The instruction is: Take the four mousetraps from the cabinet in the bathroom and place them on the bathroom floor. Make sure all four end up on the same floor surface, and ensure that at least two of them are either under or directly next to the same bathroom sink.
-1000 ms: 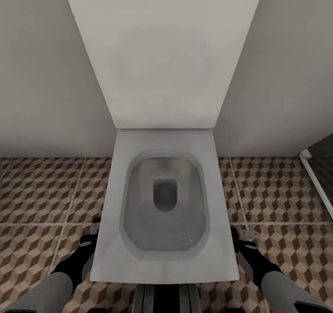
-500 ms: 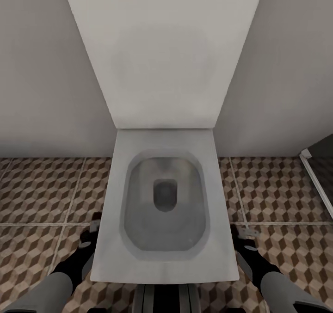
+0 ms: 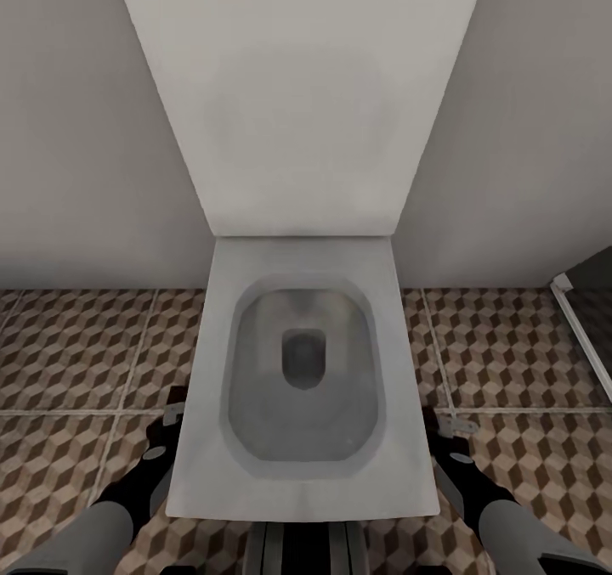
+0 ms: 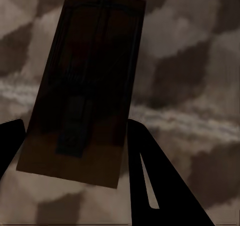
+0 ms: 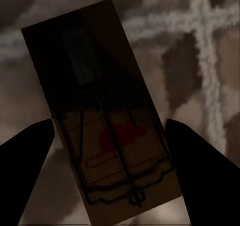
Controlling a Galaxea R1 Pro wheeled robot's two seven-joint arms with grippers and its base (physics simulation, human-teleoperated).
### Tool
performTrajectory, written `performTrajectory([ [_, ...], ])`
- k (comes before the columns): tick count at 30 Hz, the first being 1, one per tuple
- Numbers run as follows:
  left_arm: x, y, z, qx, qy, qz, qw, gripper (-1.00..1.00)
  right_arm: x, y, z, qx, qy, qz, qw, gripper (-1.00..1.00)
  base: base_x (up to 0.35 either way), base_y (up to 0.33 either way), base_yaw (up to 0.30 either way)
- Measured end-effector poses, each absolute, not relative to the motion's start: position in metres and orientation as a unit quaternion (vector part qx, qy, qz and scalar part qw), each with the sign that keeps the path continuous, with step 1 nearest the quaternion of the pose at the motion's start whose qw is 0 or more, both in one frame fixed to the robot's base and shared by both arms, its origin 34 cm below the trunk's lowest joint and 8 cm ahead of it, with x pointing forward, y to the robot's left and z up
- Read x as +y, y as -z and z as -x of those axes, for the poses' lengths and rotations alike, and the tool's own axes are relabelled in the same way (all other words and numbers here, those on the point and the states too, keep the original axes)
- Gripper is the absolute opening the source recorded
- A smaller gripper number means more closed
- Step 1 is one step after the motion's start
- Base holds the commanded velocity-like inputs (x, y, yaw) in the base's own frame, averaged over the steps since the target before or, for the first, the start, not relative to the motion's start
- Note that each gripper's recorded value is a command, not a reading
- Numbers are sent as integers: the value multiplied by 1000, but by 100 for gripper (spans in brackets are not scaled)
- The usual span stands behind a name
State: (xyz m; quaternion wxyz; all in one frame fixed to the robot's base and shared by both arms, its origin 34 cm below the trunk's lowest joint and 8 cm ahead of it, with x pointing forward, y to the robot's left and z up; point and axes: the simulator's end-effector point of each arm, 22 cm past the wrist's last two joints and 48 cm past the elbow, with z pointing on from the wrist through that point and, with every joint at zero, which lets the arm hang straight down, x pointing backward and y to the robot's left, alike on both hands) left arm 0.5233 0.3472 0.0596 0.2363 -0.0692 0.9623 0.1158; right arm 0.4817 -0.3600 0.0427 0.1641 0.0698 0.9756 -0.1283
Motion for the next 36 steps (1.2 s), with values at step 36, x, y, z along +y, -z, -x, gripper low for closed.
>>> performTrajectory([
  [36, 347, -46, -487, 971, -119, 63, 197, -100, -359, -43, -483, 974, 127, -72, 174, -100, 0, 0, 0],
])
